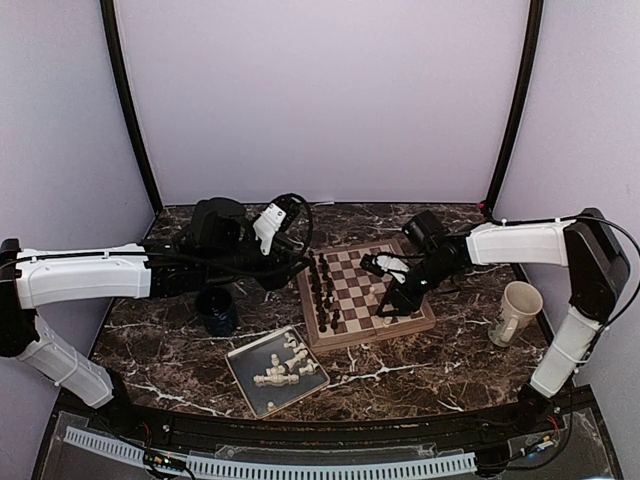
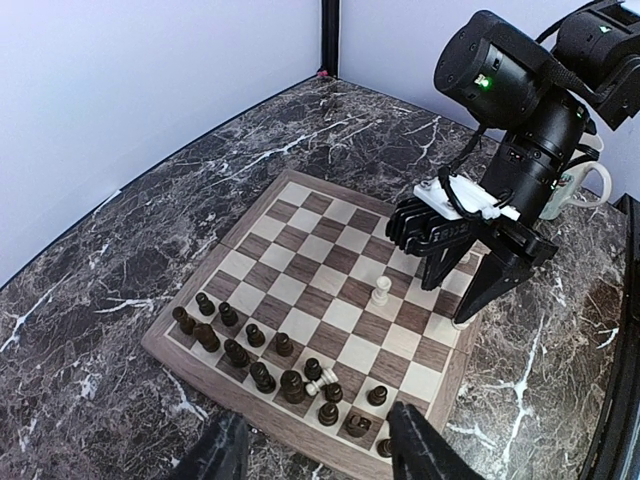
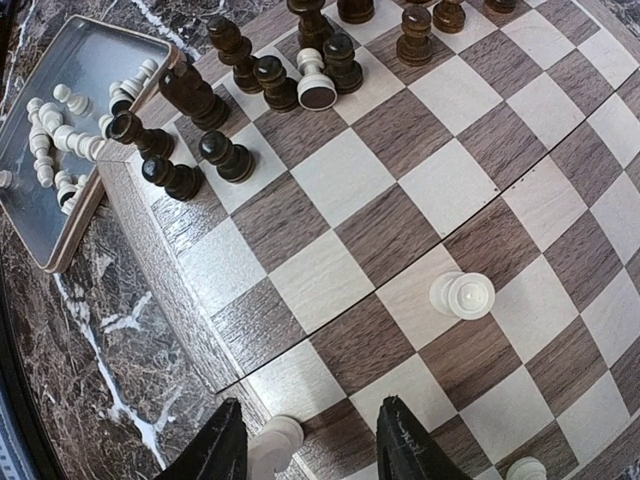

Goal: Set up the chess pieces on the board
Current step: Move the knight on the chessboard, then pick up the knight from the chessboard.

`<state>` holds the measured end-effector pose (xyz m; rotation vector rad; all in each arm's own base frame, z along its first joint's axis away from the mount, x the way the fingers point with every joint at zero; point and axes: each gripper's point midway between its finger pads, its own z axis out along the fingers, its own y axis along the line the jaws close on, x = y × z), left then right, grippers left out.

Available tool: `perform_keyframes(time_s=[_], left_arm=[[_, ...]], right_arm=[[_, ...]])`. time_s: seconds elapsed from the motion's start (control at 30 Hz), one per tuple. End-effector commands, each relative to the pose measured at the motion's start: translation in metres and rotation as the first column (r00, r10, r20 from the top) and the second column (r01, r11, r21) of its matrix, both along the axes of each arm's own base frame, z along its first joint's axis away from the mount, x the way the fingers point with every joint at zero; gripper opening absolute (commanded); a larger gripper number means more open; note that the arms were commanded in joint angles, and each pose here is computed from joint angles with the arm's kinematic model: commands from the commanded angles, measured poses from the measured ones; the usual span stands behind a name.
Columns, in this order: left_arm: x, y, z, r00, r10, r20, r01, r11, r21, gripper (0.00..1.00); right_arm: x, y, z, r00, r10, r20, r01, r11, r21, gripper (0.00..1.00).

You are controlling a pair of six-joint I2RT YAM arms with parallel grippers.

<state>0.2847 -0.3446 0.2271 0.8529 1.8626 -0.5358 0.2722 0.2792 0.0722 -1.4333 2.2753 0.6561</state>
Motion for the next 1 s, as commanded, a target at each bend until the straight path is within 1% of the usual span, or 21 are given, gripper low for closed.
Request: perform_keyframes(time_s=[0.0, 0.13, 0.27, 0.4, 0.57, 0.63, 0.67, 0.83, 0.97], left_arm=[[-0.004, 0.000, 0.002, 1.000, -0.018, 0.009, 0.018, 1.000, -0.008, 0.51], [-0.004, -0.001, 0.000, 1.000, -0.023, 0.004, 0.023, 1.000, -0.007, 0.51], [-0.005, -0.002, 0.000, 1.000, -0.024, 0.004, 0.024, 1.000, -0.007, 0.51], [-0.006, 0.000, -0.001, 1.000, -0.024, -0.001, 0.024, 1.000, -0.001, 0.50], [-0.006, 0.006, -0.002, 1.000, -0.009, 0.011, 0.009, 1.000, 0.015, 0.51], [-0.005, 0.007, -0.002, 1.000, -0.005, 0.015, 0.005, 1.000, 0.022, 0.51], [-0.005, 0.007, -0.003, 1.000, -0.007, 0.016, 0.006, 1.000, 0.026, 0.51], [-0.005, 0.006, -0.007, 1.000, -0.012, 0.008, 0.012, 0.999, 0.037, 0.51], [-0.005, 0.006, -0.008, 1.000, -0.011, 0.004, 0.011, 0.999, 0.033, 0.51]], right_arm=[[-0.002, 0.005, 0.016, 1.000, 0.021, 0.018, -0.021, 1.000, 0.020, 0.45], [0.006, 0.011, 0.025, 0.999, 0.015, 0.032, -0.016, 0.999, 0.031, 0.45], [0.018, 0.019, 0.046, 0.997, 0.014, 0.072, -0.018, 0.998, 0.060, 0.45], [0.010, 0.015, 0.051, 0.997, 0.043, 0.066, -0.046, 0.998, 0.044, 0.44], [-0.021, 0.000, 0.033, 0.988, 0.147, 0.039, -0.145, 0.988, -0.046, 0.42], [-0.024, -0.001, 0.030, 0.987, 0.156, 0.042, -0.153, 0.986, -0.066, 0.43], [-0.030, -0.004, 0.022, 0.987, 0.158, 0.022, -0.155, 0.985, -0.079, 0.43], [-0.033, -0.007, 0.006, 0.987, 0.160, 0.012, -0.157, 0.979, -0.129, 0.42], [-0.032, -0.008, -0.003, 0.988, 0.155, 0.013, -0.151, 0.976, -0.154, 0.38]])
